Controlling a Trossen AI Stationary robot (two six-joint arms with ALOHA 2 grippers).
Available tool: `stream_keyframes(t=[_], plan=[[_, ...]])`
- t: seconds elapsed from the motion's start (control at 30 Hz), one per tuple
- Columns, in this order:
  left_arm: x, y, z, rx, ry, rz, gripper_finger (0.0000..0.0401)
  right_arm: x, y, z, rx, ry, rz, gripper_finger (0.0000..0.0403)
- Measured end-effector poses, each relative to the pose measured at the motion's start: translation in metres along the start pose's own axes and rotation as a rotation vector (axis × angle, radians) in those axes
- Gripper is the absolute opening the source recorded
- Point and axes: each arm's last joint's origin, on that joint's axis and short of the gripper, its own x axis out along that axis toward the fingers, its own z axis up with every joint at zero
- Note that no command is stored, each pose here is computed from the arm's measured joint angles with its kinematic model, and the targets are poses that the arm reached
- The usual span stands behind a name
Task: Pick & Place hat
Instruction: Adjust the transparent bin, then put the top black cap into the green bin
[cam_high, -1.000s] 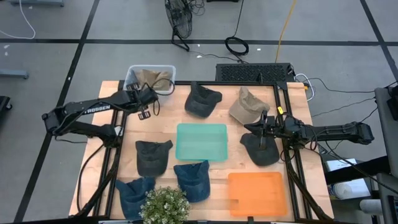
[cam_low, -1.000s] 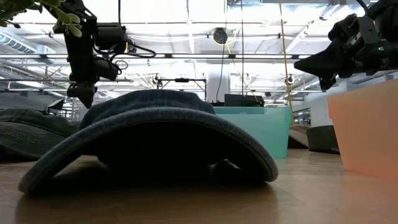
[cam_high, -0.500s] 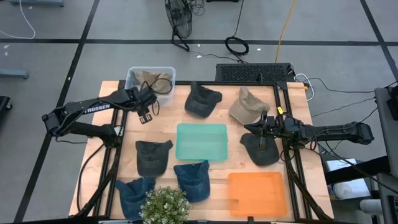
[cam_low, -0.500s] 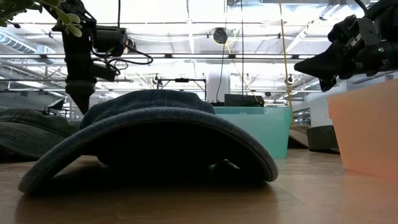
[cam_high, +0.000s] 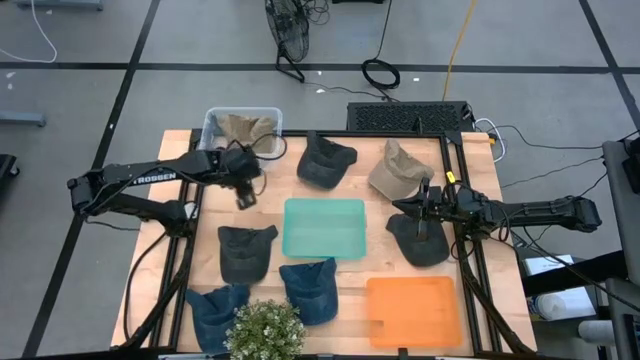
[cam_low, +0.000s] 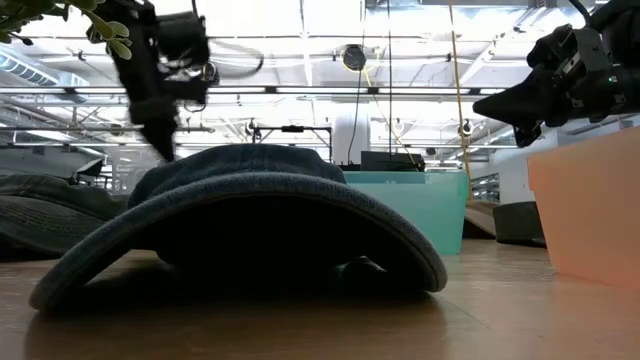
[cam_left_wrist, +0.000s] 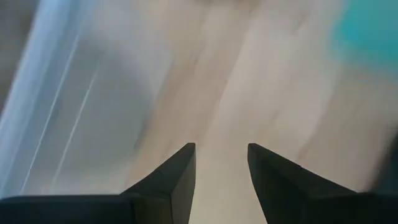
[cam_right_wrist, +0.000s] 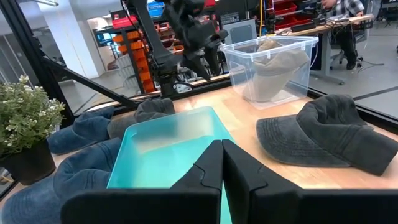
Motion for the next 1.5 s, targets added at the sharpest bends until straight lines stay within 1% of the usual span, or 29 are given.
stream_keyframes(t=[0.1, 0.13, 0.23, 0.3, 0.4, 0.43, 0.53, 0.67, 0.8, 0.87, 1.1, 1.23, 1.33, 1.43, 1.5], plan=[[-0.003, -0.009, 0.019, 0.025, -0.193, -0.015, 0.0159, 0.000, 0.000, 0.000, 0.016, -0.004, 0.003, 0.0000], [-0.005, -0.012, 0.024, 0.050, -0.251, -0.009, 0.0159, 0.000, 0.000, 0.000, 0.020, -0.004, 0.005, 0.0000], [-0.011, -0.016, 0.038, 0.127, -0.398, 0.044, 0.0159, 0.000, 0.000, 0.000, 0.023, -0.004, 0.004, 0.0000], [-0.014, -0.015, 0.045, 0.163, -0.474, 0.089, 0.0159, 0.000, 0.000, 0.000, 0.017, -0.005, 0.001, 0.0000], [-0.014, -0.011, 0.053, 0.204, -0.540, 0.139, 0.0159, 0.000, 0.000, 0.000, 0.005, -0.005, 0.001, 0.0000], [-0.012, -0.008, 0.056, 0.205, -0.546, 0.152, 0.0159, 0.000, 0.000, 0.000, 0.004, -0.005, 0.001, 0.0000], [0.002, 0.003, 0.057, 0.192, -0.500, 0.185, 0.0159, 0.000, 0.000, 0.001, -0.004, -0.006, -0.003, 0.0000], [0.031, 0.016, 0.054, 0.215, -0.372, 0.216, 0.0159, 0.000, 0.000, 0.001, -0.008, -0.008, -0.007, 0.0000], [0.043, 0.021, 0.055, 0.229, -0.315, 0.294, 0.0159, 0.000, 0.000, 0.002, 0.009, -0.024, -0.003, 0.0000], [0.045, 0.023, 0.054, 0.223, -0.293, 0.324, 0.0159, 0.000, 0.000, 0.003, 0.017, -0.035, -0.001, 0.0000], [0.037, 0.024, 0.049, 0.220, -0.268, 0.344, 0.0159, 0.000, 0.001, 0.008, 0.044, -0.088, 0.007, 0.0000], [0.030, 0.023, 0.047, 0.206, -0.277, 0.340, 0.0159, 0.000, 0.000, 0.009, 0.054, -0.106, -0.035, 0.0000], [0.019, 0.021, 0.048, 0.182, -0.327, 0.341, 0.0159, -0.001, 0.001, 0.013, 0.071, -0.146, -0.026, 0.0000], [0.004, 0.018, 0.049, 0.182, -0.391, 0.330, 0.0159, -0.002, 0.002, 0.019, 0.080, -0.206, -0.022, 0.0000], [-0.008, 0.017, 0.051, 0.179, -0.470, 0.308, 0.0159, 0.000, -0.001, 0.017, 0.078, -0.179, -0.099, 0.0000]])
